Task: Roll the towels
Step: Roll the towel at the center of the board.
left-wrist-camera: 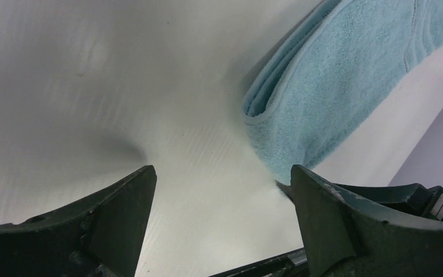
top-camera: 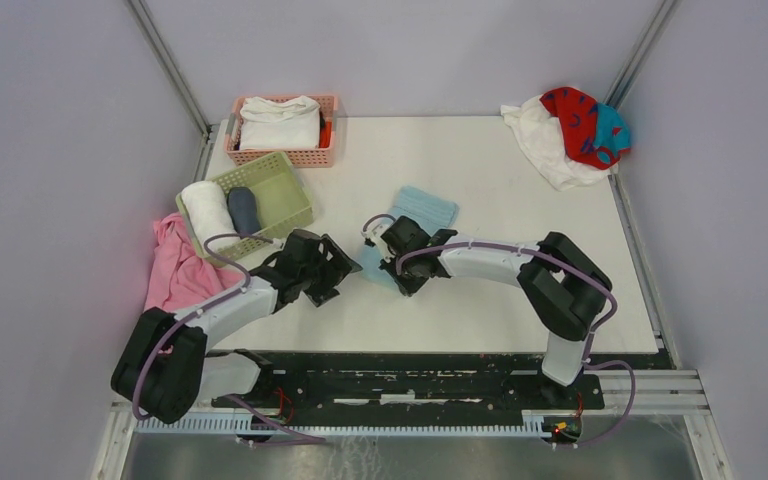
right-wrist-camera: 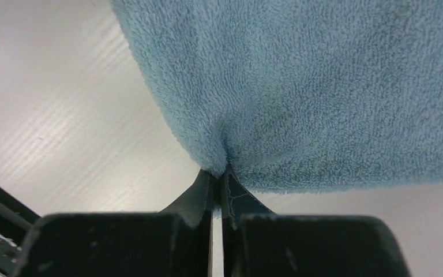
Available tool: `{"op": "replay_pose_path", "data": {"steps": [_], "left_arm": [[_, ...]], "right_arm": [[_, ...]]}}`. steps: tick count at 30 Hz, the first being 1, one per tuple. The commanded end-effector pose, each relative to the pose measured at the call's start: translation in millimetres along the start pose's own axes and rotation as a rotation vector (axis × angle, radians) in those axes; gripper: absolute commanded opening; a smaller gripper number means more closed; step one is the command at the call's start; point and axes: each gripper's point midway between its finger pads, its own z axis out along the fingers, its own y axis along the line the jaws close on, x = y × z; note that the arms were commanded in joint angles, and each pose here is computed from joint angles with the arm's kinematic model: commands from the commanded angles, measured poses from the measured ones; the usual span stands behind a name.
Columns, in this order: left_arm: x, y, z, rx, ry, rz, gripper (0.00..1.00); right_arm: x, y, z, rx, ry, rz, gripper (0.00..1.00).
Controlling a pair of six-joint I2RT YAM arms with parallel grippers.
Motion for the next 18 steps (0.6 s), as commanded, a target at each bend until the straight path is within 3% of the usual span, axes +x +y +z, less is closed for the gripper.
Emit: {"op": "replay_pose_path", "data": {"steps": [1,11,18], "left_arm": [[2.1,-28.3,5.2,0.078,0.003,-0.141,0.91],[-1.8,-37.7,33.4,0.035,-0.027,-0.211,0.73],[-12.4,-23.9,48.1,-0.048,-0.083,-0.196,0.47]], "right_arm": [[-31.4,30.4,7.2,-0.133,-0.102,0.143,0.05],[-21.6,30.1,12.2,-0.065,-0.097,0.083,0.07],[-21.2,33.9,9.6,-0.054,-0.110,0.050,0.08]]}}
